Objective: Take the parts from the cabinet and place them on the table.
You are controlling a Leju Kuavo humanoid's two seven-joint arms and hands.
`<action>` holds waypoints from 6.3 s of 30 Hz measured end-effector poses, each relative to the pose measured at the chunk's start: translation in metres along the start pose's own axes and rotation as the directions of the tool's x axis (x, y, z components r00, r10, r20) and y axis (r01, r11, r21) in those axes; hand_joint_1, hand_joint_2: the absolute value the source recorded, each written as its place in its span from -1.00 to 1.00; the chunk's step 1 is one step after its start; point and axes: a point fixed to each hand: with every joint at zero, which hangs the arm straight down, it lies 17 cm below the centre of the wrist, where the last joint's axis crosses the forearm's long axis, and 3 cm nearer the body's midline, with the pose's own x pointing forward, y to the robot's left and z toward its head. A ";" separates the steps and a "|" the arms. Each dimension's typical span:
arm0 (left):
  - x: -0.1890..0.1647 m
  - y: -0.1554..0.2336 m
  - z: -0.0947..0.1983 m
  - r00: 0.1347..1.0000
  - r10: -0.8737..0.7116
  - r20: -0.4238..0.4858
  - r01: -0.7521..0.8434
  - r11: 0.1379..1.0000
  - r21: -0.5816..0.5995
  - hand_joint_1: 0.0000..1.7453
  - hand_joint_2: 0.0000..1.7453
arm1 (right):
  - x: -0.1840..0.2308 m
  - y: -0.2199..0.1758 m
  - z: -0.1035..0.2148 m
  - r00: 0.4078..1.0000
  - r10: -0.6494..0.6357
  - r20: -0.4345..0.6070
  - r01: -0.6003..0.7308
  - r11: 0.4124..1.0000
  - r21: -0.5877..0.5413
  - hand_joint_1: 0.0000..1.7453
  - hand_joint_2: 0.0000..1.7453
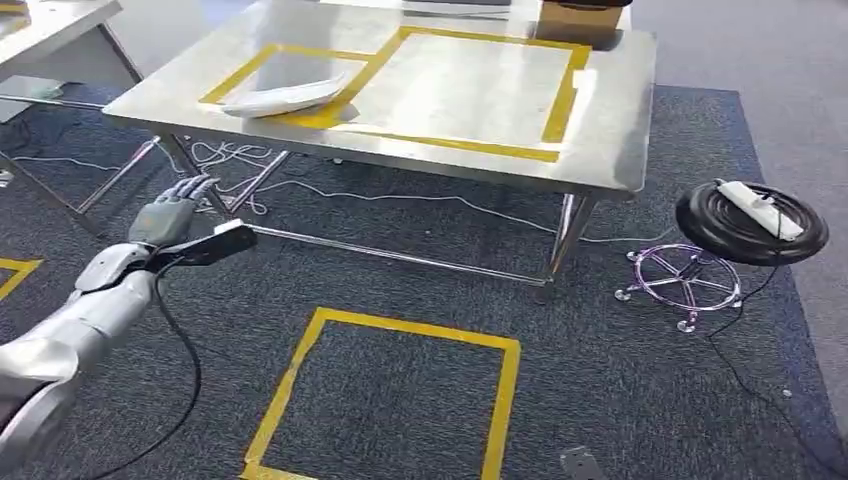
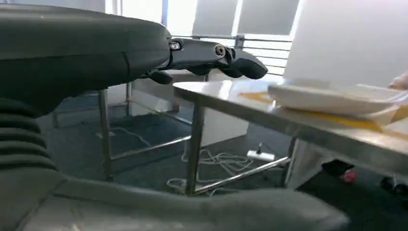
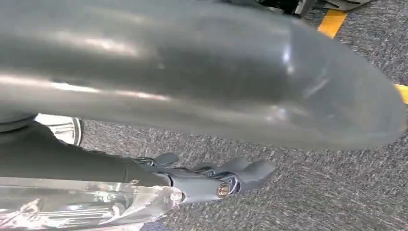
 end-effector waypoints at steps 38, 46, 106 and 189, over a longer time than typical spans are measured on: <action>0.024 -0.333 0.345 0.611 0.340 -0.715 -0.723 0.608 -0.329 -1.00 -1.00 | -0.034 -0.013 0.002 0.997 -0.076 -0.013 0.076 0.996 -0.050 -1.00 -1.00; 0.038 -0.347 0.369 0.578 0.320 -0.750 -0.752 0.566 -0.338 -1.00 -1.00 | -0.036 -0.019 0.001 0.996 -0.084 -0.015 0.083 0.995 -0.064 -1.00 -1.00; 0.065 -0.365 0.400 0.390 0.365 -0.845 -0.869 0.450 -0.207 -1.00 1.00 | -0.062 -0.015 0.007 0.987 -0.146 -0.066 0.139 0.985 -0.103 -1.00 -1.00; 0.056 -0.358 0.391 0.457 0.372 -0.808 -0.838 0.485 -0.251 -1.00 -1.00 | -0.042 -0.011 0.007 0.980 -0.196 -0.008 0.194 0.974 -0.114 -1.00 -1.00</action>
